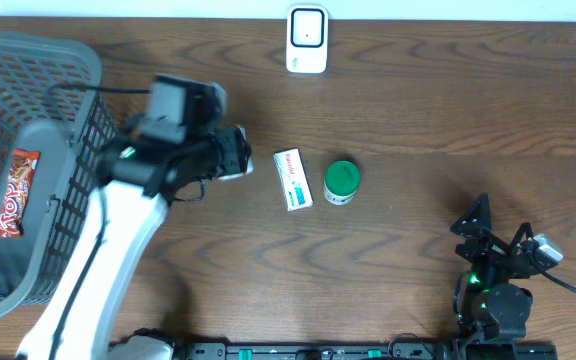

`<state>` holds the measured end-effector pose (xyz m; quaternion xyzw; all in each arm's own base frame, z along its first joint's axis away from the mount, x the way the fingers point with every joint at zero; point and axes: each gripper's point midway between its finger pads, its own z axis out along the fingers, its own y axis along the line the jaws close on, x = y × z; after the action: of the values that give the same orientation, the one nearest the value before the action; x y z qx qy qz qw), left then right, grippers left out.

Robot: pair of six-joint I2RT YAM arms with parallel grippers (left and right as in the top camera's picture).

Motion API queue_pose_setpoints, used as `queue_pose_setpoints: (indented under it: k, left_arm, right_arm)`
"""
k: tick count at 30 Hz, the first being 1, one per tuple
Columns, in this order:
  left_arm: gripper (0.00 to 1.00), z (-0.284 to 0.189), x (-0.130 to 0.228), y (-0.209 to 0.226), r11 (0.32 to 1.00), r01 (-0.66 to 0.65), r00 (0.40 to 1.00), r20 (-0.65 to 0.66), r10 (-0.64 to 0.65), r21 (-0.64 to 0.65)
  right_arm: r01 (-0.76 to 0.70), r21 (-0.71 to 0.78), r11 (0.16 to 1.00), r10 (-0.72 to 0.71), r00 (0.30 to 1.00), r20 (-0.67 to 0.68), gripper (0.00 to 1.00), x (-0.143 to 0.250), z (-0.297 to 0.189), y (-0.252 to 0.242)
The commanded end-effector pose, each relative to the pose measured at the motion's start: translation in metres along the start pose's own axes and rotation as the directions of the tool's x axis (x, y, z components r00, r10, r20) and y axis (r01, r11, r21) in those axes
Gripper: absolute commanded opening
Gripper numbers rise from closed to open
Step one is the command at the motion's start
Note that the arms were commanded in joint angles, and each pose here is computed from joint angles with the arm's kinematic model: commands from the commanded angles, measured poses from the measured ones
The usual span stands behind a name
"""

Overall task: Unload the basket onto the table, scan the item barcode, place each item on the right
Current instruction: 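Place the orange box left of the Panadol box with the left gripper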

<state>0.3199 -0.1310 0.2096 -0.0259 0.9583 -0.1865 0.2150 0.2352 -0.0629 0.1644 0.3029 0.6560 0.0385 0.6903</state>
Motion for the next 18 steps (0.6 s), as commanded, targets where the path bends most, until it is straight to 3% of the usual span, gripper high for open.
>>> queue_pose_setpoints:
  k: [1,7,10,13,14,15,17,18]
  left_arm:
    - [0.47,0.045,0.008,0.037,0.950,-0.237,0.967,-0.141,0.211,-0.204]
    - [0.47,0.112,0.034,0.055,0.865,-0.483,0.834,-0.373,0.407,-0.137]
    - [0.47,0.138,0.047,0.062,0.855,-0.512,0.791,-0.437,0.429,-0.088]
    - [0.47,0.160,0.055,0.058,0.874,-0.486,0.787,-0.450,0.422,-0.031]
    - [0.54,0.163,0.056,0.057,0.877,-0.480,0.788,-0.450,0.421,-0.020]
    - [0.73,0.168,0.058,0.053,0.887,-0.462,0.794,-0.445,0.415,0.003]
    - [0.91,0.167,0.054,0.051,0.886,-0.463,0.800,-0.430,0.418,0.000]
    - [0.95,0.162,0.048,0.048,0.885,-0.465,0.807,-0.412,0.423,-0.002]
  right_arm:
    - [0.017,0.020,1.000,-0.017,1.000,0.008,0.99,-0.002,0.000,-0.005]
    - [0.017,0.020,1.000,-0.017,1.000,0.008,0.99,-0.002,0.000,-0.005]
    - [0.017,0.020,1.000,-0.017,1.000,0.008,0.99,-0.002,0.000,-0.005]
    - [0.017,0.020,1.000,-0.017,1.000,0.008,0.99,-0.002,0.000,-0.005]
    - [0.017,0.019,1.000,-0.017,1.000,0.008,0.99,-0.002,0.000,-0.005]
    - [0.017,0.020,1.000,-0.017,1.000,0.008,0.99,-0.002,0.000,-0.005]
    - [0.017,0.020,1.000,-0.017,1.000,0.008,0.99,-0.002,0.000,-0.005]
    - [0.017,0.020,1.000,-0.017,1.000,0.008,0.99,-0.002,0.000,-0.005]
